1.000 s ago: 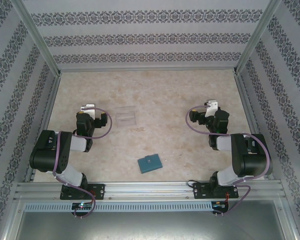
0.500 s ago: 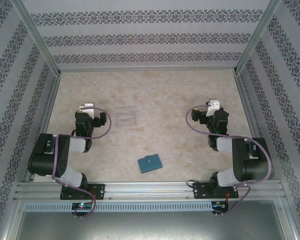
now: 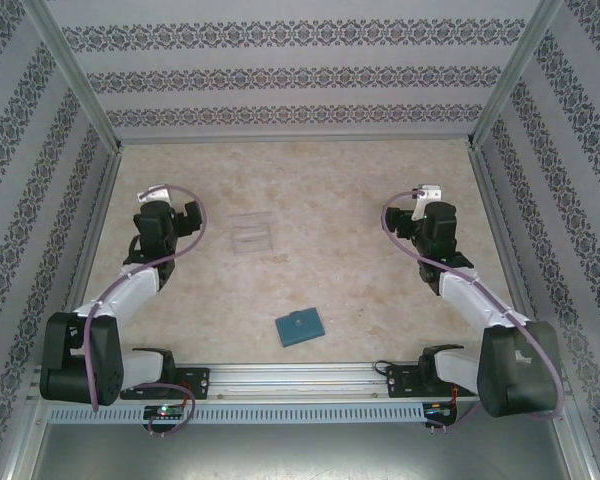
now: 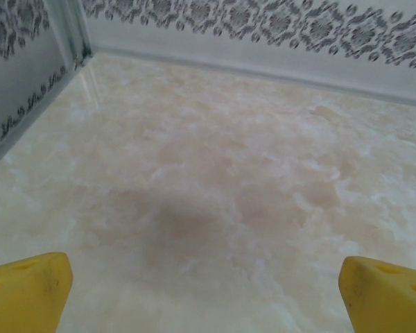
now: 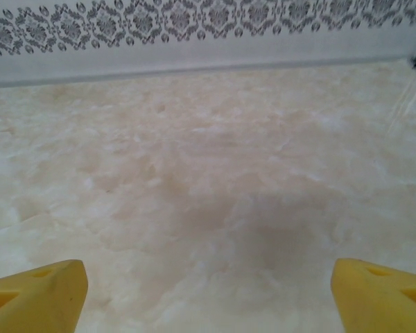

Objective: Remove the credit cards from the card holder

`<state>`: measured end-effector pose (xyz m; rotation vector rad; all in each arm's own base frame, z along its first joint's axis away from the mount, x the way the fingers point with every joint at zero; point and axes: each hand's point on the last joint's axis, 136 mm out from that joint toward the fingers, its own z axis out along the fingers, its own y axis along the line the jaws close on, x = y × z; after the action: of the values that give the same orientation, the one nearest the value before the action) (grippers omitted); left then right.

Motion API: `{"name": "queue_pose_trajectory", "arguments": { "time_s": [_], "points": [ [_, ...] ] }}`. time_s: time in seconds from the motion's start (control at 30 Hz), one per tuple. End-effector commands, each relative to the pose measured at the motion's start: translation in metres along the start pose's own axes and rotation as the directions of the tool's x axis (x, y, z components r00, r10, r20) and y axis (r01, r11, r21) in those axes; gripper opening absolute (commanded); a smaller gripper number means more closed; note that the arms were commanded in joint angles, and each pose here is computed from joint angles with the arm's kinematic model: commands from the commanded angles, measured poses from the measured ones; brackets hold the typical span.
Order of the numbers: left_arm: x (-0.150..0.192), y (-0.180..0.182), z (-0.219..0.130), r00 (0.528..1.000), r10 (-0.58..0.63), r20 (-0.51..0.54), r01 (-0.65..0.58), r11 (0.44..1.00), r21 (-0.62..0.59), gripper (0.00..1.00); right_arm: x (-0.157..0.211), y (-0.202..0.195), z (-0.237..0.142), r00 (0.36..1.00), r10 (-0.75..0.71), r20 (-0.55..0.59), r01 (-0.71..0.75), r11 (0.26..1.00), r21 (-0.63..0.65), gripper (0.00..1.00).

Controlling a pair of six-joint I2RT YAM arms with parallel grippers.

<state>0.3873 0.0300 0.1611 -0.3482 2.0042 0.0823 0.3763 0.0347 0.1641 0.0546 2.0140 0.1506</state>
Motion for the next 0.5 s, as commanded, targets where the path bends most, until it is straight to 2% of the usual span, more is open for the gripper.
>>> {"name": "queue_pose_trajectory", "arguments": {
  "time_s": [0.0,0.2,0.3,0.47],
  "points": [
    [0.043,0.006,-0.007,0.964,-0.077,-0.256,0.062,0.996,-0.068,0.97,0.02,0.007,-0.012,0.985,0.083,-0.153,-0.082,0.997,0.016,0.86],
    [0.06,-0.018,-0.015,0.892,-0.097,-0.441,0.105,0.994,-0.006,0.92,0.033,0.031,-0.022,0.951,0.113,-0.288,-0.126,0.992,-0.025,0.83],
    [0.065,-0.033,-0.019,0.852,-0.1,-0.514,0.13,0.991,0.023,0.81,0.043,0.042,-0.027,0.933,0.103,-0.344,-0.122,0.992,-0.035,0.83],
    [0.07,-0.06,-0.02,0.79,-0.085,-0.608,0.147,0.988,0.053,0.68,0.053,0.049,-0.031,0.92,0.097,-0.379,-0.114,0.993,-0.022,0.84]
  ]
}}
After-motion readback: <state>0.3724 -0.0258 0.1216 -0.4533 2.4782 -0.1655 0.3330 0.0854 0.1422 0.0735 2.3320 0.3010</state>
